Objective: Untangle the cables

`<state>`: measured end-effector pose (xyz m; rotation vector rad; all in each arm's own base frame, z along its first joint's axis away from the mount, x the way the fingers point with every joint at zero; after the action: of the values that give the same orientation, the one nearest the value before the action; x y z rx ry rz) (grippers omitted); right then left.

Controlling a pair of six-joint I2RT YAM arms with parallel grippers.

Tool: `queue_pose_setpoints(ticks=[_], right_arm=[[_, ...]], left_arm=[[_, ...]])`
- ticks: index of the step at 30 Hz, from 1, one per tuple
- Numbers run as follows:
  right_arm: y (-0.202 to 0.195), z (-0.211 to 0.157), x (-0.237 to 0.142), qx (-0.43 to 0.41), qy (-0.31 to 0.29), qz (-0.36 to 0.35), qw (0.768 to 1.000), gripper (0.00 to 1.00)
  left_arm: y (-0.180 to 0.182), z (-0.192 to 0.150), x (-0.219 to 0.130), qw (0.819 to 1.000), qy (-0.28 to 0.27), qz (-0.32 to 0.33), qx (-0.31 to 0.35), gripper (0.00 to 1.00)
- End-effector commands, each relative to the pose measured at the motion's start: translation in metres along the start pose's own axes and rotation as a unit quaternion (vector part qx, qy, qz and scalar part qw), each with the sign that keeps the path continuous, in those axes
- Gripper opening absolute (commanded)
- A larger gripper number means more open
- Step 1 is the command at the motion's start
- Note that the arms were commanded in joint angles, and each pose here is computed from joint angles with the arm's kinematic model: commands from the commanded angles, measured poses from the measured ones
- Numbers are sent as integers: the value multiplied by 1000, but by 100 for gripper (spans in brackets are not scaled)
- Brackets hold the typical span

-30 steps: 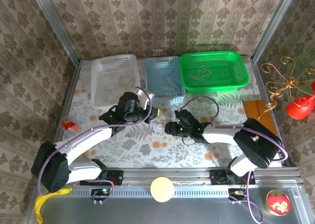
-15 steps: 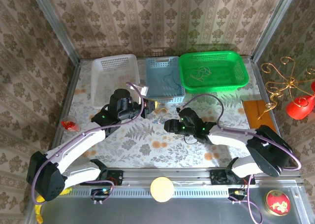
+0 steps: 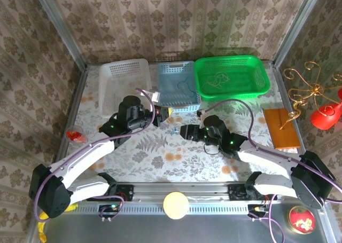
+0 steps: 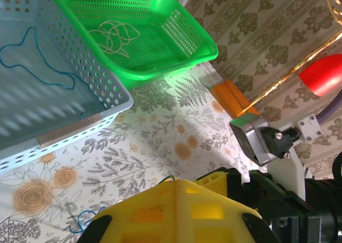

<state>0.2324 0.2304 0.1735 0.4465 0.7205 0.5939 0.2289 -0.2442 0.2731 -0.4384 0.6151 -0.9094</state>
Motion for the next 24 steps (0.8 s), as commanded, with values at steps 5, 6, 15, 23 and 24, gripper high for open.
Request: queue_pose_setpoints(ticks=[5,6,15,23,24], right_arm=[[5,21,21,-17,-57,-1,998,63],[6,23,24,-15,-62,2,998,63],[-3,29,49,16,-100,-16,995,58],[-25,9,70,33,-80,-48,995,47],[-29,4,71,37,-78,-53,995,46]], left_arm=[[-15,20,-5,998,-40,-36,-25,0],[-16,20,-6,998,-41,-38,-26,0],[-25,18,-4,997,-45,-54,-38,0],[-36,27,-7,993,-65,-81,-59,0],[-38,29,-8,992,-68,-86,-61,0]])
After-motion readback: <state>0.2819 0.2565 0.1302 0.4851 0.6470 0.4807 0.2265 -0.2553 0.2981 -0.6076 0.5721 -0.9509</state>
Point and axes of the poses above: each hand's point on the last joint's axis, 136 mm out from that joint toward the fingers, its own x axis out along the fingers, its own y axis along the line the jaws close on, z = x × y, the point moved 5 cm from there along -x, back along the fingers, and after that the axes turned 4 degrees about -x, right-handed, at the moved point
